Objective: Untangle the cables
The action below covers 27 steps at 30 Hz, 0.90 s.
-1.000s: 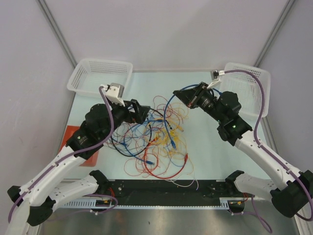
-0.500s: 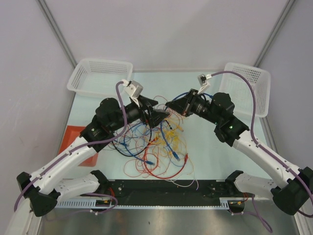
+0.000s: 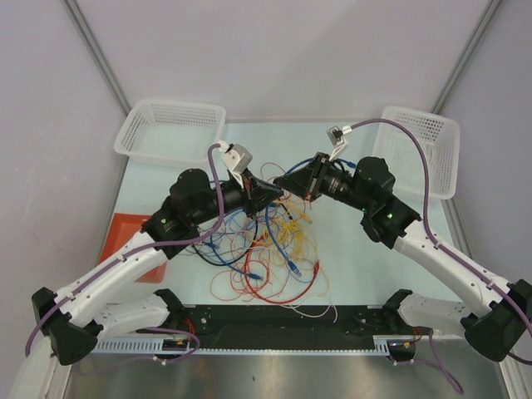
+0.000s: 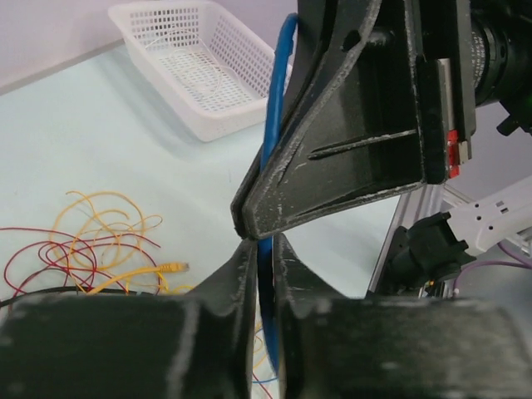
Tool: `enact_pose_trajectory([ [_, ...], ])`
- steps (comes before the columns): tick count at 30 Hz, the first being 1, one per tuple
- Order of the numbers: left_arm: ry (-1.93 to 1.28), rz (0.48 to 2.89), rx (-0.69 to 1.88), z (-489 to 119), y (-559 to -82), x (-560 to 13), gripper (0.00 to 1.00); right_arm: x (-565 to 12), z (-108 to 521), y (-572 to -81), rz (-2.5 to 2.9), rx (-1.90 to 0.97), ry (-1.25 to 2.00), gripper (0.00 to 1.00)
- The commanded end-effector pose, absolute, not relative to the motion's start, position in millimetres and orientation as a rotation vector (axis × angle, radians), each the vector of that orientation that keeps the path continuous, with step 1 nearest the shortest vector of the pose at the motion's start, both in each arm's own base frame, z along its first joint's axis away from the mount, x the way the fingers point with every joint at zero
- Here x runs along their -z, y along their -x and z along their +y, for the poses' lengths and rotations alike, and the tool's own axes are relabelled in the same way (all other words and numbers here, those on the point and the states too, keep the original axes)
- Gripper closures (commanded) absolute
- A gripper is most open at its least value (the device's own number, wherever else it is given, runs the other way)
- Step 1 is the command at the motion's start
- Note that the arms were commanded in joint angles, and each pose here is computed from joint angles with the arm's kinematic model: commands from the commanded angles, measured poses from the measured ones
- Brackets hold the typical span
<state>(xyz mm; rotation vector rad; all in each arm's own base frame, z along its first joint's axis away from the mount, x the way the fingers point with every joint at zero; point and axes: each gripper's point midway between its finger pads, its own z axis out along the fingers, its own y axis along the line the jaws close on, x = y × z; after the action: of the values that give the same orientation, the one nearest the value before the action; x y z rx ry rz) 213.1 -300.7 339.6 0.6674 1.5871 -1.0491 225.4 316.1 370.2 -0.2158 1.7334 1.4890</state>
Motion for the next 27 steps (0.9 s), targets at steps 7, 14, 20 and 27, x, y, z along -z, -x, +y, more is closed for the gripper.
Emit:
enact_pose_trajectory([
  [7,-0.497,1.586,0.859,-262,-229,-356,1.00,-398,299,-216,1.665,-1.413,0.213,0.18],
  [14,-0.080,1.815,0.448,-164,-262,-320,1.00,-380,256,-209,1.734,-1.182,0.179,0.11],
  [20,0.295,1.862,0.265,-91,-277,-305,1.00,-370,233,-203,1.771,-1.079,0.162,0.14],
  [27,0.611,1.786,0.215,-37,-303,-316,1.00,-361,220,-199,1.795,-1.022,0.154,0.15],
])
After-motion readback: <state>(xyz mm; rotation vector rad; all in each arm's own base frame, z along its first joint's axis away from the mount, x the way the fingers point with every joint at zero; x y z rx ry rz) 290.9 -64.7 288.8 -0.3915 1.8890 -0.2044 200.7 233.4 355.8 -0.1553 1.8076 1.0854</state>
